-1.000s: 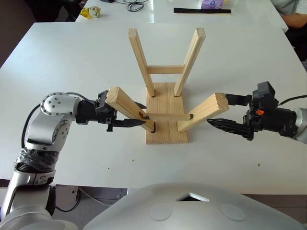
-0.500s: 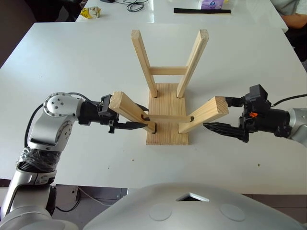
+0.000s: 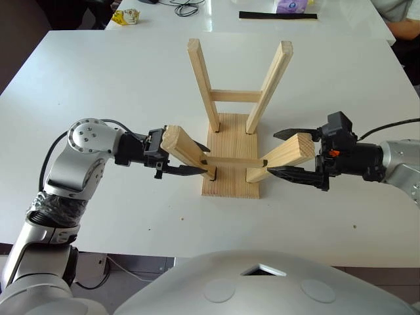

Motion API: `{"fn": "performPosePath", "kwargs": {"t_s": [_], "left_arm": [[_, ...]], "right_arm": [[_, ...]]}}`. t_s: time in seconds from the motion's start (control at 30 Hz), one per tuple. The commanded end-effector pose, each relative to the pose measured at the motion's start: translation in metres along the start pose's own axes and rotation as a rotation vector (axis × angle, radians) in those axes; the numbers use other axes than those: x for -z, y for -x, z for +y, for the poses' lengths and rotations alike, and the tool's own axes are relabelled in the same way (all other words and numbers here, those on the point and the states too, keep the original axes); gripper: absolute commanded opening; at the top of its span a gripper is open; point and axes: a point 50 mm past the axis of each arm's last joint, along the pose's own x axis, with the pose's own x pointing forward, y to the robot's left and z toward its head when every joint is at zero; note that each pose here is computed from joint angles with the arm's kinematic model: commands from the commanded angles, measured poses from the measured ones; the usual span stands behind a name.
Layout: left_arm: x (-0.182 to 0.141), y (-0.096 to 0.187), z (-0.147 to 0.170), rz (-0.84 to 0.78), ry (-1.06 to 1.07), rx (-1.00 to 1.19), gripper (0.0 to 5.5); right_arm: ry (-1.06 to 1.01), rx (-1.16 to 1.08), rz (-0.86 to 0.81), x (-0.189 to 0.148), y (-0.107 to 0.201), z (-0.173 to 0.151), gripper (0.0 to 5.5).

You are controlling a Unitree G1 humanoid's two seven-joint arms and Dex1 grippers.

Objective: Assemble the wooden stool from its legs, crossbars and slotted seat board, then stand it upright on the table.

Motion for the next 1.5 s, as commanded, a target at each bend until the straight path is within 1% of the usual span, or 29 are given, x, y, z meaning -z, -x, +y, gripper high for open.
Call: {"fn": "performPosePath", "kwargs": {"t_s": [0.03, 0.2, 0.5, 0.63, 0.77, 0.8, 0.83, 0.97, 1.07, 1.17, 1.3, 1.37, 1.5], "left_arm": [[0.031, -0.002, -0.002, 0.341, 0.095, -0.015, 2.05], [0.046, -0.002, -0.002, 0.426, 0.096, -0.069, 2.05], [0.069, -0.009, -0.007, 0.444, 0.114, -0.196, 2.05], [0.073, -0.009, -0.001, 0.445, 0.121, -0.259, 2.05], [0.07, -0.006, 0.009, 0.429, 0.123, -0.33, 2.05], [0.068, -0.005, 0.012, 0.421, 0.124, -0.344, 2.41], [0.067, -0.004, 0.013, 0.414, 0.134, -0.34, 2.5], [0.06, -0.003, 0.026, 0.416, 0.116, -0.364, 3.21], [0.064, -0.004, 0.034, 0.417, 0.106, -0.419, 3.6], [0.069, -0.003, 0.029, 0.396, 0.121, -0.408, 4.14], [0.067, 0.017, 0.017, 0.353, 0.152, -0.439, 4.73], [0.066, 0.023, 0.01, 0.336, 0.164, -0.447, 4.73], [0.057, 0.024, -0.001, 0.266, 0.18, -0.473, 4.73]], "right_arm": [[0.031, -0.009, -0.007, -0.004, -0.007, 0.002, 4.7], [0.03, 0.002, -0.018, -0.004, -0.007, -0.001, 4.7], [0.009, 0.033, -0.044, -0.002, -0.009, -0.006, 4.7], [0.002, 0.04, -0.049, -0.001, -0.01, -0.008, 4.7], [0.004, 0.046, -0.058, -0.003, -0.009, -0.008, 4.7], [0.005, 0.049, -0.061, -0.003, -0.009, -0.009, 4.73], [0.006, 0.052, -0.063, -0.003, -0.009, -0.01, 4.73], [0.002, 0.065, -0.074, -0.002, -0.009, -0.011, 4.73], [-0.005, 0.074, -0.08, 0.001, -0.011, -0.012, 4.73], [-0.006, 0.082, -0.083, 0.003, -0.011, -0.011, 4.73], [-0.014, 0.141, -0.084, 0.007, 0.002, -0.01, 4.73], [-0.016, 0.173, -0.095, 0.006, 0.01, -0.009, 4.73], [-0.002, 0.243, -0.112, 0.001, 0.031, -0.006, 4.73]]}}
